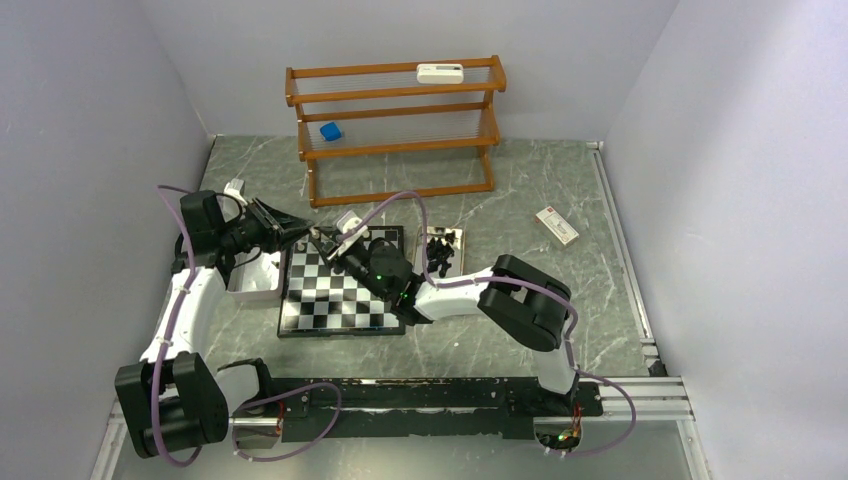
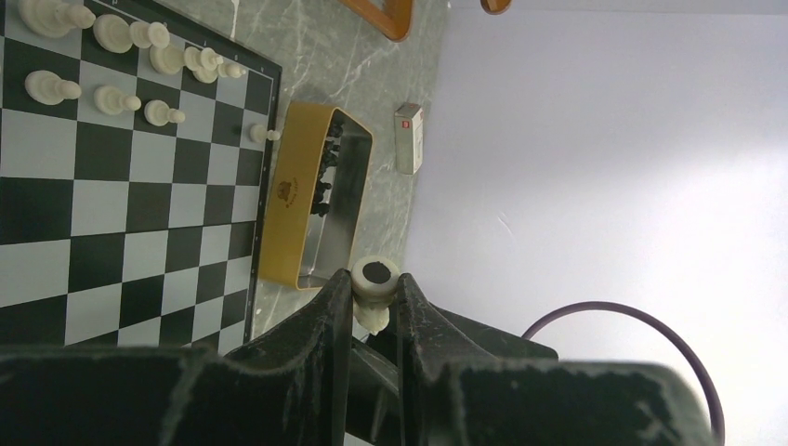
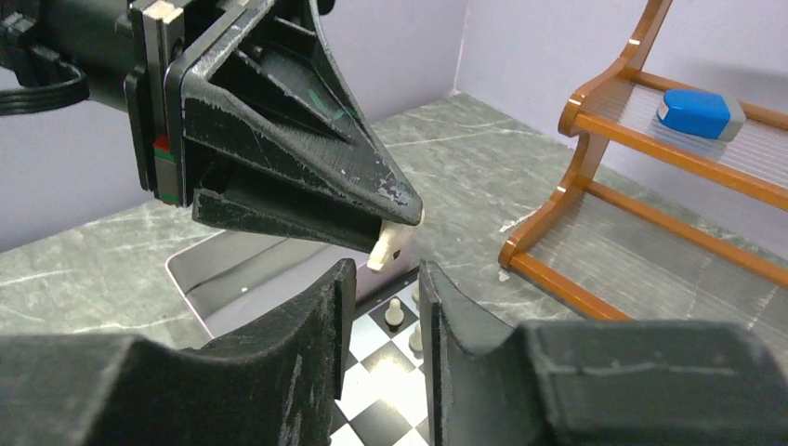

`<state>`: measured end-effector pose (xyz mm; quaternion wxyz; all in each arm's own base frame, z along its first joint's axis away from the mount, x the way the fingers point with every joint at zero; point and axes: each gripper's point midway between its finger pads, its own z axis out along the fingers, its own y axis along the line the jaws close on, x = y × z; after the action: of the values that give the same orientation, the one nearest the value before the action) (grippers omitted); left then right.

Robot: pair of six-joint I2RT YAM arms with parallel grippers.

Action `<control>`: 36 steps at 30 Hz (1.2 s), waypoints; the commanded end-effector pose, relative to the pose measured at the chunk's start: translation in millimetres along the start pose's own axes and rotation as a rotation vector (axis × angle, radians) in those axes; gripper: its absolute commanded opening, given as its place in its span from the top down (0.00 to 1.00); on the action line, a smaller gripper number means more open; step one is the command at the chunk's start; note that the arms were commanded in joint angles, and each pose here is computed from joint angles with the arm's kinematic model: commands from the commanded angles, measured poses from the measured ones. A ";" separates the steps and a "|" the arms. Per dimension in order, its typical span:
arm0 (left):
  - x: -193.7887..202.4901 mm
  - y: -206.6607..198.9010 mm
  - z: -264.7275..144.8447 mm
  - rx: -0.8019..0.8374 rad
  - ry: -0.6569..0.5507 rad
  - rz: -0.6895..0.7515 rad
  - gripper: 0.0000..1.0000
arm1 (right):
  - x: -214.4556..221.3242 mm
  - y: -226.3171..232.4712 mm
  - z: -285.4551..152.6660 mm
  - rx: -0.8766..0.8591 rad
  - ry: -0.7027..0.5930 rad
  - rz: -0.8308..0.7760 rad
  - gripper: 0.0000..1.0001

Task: Set up the chess pieces on the board
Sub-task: Place the chess piece on the chessboard.

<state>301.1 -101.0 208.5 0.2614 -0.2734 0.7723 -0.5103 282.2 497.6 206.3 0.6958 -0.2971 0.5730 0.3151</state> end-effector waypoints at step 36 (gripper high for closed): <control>11.7 -10.7 -3.2 0.074 0.023 0.017 0.87 | -10.1 -2.9 9.2 0.083 -0.078 0.115 0.77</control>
<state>297.7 -103.6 206.2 0.2625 -0.2738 0.7660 -0.5189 285.4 500.9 215.2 0.7034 -0.2385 0.5753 0.3425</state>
